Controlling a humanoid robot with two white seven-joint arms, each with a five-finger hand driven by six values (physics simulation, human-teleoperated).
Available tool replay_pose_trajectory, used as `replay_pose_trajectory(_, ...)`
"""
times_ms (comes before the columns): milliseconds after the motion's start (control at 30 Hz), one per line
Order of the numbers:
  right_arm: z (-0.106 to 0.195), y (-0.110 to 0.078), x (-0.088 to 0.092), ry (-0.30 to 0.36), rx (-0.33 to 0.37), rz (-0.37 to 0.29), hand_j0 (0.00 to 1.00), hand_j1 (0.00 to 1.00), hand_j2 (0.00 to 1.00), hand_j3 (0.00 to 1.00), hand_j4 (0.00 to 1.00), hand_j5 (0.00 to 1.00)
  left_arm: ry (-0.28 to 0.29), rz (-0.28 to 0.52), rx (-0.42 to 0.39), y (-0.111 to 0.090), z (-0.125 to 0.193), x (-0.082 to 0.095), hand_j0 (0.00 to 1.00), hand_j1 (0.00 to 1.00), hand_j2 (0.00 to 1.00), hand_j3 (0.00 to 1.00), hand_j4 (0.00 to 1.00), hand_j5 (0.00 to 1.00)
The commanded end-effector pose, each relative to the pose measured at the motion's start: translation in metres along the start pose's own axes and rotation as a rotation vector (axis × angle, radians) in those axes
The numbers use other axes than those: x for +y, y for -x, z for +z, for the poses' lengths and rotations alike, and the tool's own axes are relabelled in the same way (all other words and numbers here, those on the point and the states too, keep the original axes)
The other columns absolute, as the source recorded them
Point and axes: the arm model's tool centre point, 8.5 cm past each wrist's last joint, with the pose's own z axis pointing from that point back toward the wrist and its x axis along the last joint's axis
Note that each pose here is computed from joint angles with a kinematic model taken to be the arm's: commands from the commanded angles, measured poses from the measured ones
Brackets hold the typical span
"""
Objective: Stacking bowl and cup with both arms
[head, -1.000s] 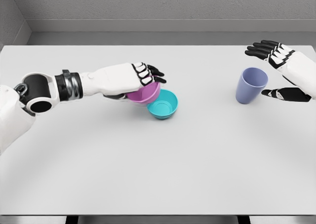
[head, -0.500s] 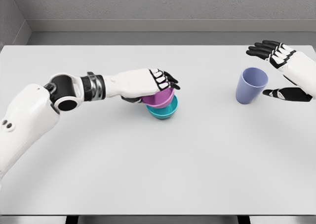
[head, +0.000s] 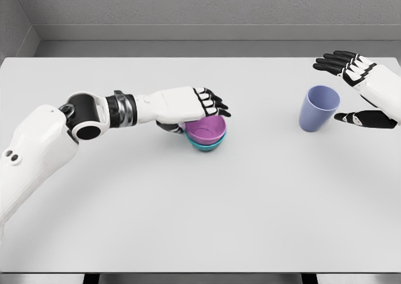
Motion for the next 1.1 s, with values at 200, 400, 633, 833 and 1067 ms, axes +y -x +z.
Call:
replay_pose_trajectory(200, 0.0, 0.0, -0.001, 0.001, 0.0, -0.002, 1.0, 1.0, 1.0, 1.0, 1.0, 1.0, -0.025, -0.02, -0.01, -0.003, 0.003, 0.012, 1.0, 1.0, 1.0, 1.0, 1.0, 1.0)
replay_pose_trajectory(400, 0.003, 0.001, -0.003, -0.006, 0.005, 0.005, 1.0, 1.0, 1.0, 1.0, 1.0, 1.0, -0.006, -0.029, 0.016, 0.005, 0.045, 0.011, 1.0, 1.0, 1.0, 1.0, 1.0, 1.0)
replay_pose_trajectory(633, 0.009, 0.007, -0.022, -0.049, 0.024, 0.063, 1.0, 1.0, 1.0, 1.0, 1.0, 1.0, -0.026, 0.154, 0.212, 0.054, 0.172, 0.0, 1.0, 1.0, 1.0, 1.0, 1.0, 1.0)
replay_pose_trajectory(833, 0.015, 0.019, -0.067, -0.488, 0.107, 0.235, 1.0, 1.0, 1.0, 1.0, 1.0, 1.0, 0.013, 0.22, 0.299, 0.067, 0.21, -0.021, 1.0, 1.0, 1.0, 1.0, 1.0, 1.0)
replay_pose_trajectory(1067, -0.01, 0.012, -0.053, -0.511, 0.036, 0.231, 1.0, 1.0, 1.0, 1.0, 1.0, 1.0, 0.026, 0.237, 0.339, 0.075, 0.221, -0.03, 1.0, 1.0, 1.0, 1.0, 1.0, 1.0)
